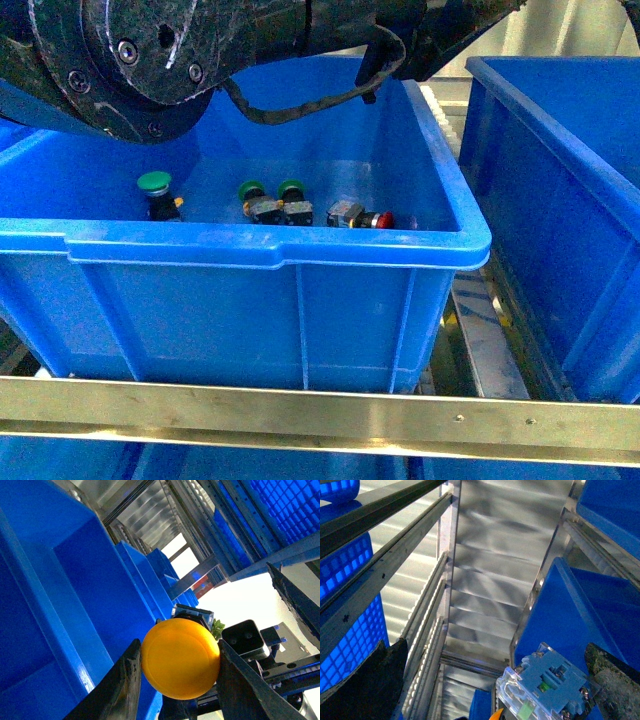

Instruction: Pick red and yellow buttons and place in box

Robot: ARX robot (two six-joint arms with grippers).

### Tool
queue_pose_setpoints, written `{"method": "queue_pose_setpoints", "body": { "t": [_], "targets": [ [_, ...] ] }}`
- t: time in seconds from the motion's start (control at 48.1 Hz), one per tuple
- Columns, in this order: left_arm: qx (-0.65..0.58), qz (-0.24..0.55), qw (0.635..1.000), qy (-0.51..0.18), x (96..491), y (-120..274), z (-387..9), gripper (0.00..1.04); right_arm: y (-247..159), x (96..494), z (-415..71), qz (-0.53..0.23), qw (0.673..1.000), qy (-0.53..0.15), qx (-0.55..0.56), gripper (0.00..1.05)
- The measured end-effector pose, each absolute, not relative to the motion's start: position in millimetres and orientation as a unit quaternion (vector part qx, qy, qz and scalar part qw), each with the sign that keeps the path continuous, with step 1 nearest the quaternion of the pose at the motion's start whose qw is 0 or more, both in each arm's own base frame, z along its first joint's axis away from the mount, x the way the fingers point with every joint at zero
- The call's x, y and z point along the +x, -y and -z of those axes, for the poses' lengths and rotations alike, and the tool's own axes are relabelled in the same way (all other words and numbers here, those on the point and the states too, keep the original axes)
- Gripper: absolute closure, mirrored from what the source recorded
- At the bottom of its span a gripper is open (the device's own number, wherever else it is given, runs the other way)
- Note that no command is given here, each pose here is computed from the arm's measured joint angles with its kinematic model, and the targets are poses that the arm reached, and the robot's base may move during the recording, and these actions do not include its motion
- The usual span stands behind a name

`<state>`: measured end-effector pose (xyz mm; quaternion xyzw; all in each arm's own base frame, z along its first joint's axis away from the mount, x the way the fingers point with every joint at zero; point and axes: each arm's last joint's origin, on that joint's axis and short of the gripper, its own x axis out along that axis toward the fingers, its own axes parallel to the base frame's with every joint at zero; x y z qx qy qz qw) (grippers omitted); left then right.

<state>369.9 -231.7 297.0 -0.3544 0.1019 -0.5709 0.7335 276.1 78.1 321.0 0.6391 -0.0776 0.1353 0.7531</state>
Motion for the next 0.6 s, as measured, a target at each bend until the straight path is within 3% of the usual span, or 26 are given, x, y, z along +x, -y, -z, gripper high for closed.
{"method": "queue_pose_setpoints", "body": {
  "t": [0.104,0.229,0.416,0.603],
  "targets": [
    [-0.355,0.571,0.733,-0.104,368.5,233.7,-295.5,0.71,-76.5,278.2,-320.6,-0.132,0.754,0.079,0.639,0.08],
    [-0.355,0.572,0.732,-0.106,366.7,236.6,-295.4,0.71,-75.1,279.3,-318.7,-0.122,0.757,0.076,0.637,0.25],
    [-0.355,0.574,0.729,-0.113,364.2,242.2,-296.0,0.71,-71.2,280.8,-316.3,-0.102,0.764,0.077,0.632,0.62],
    [-0.355,0.574,0.729,-0.114,363.5,247.9,-299.1,0.71,-65.5,281.9,-315.9,-0.095,0.766,0.08,0.631,0.65]
  ]
}}
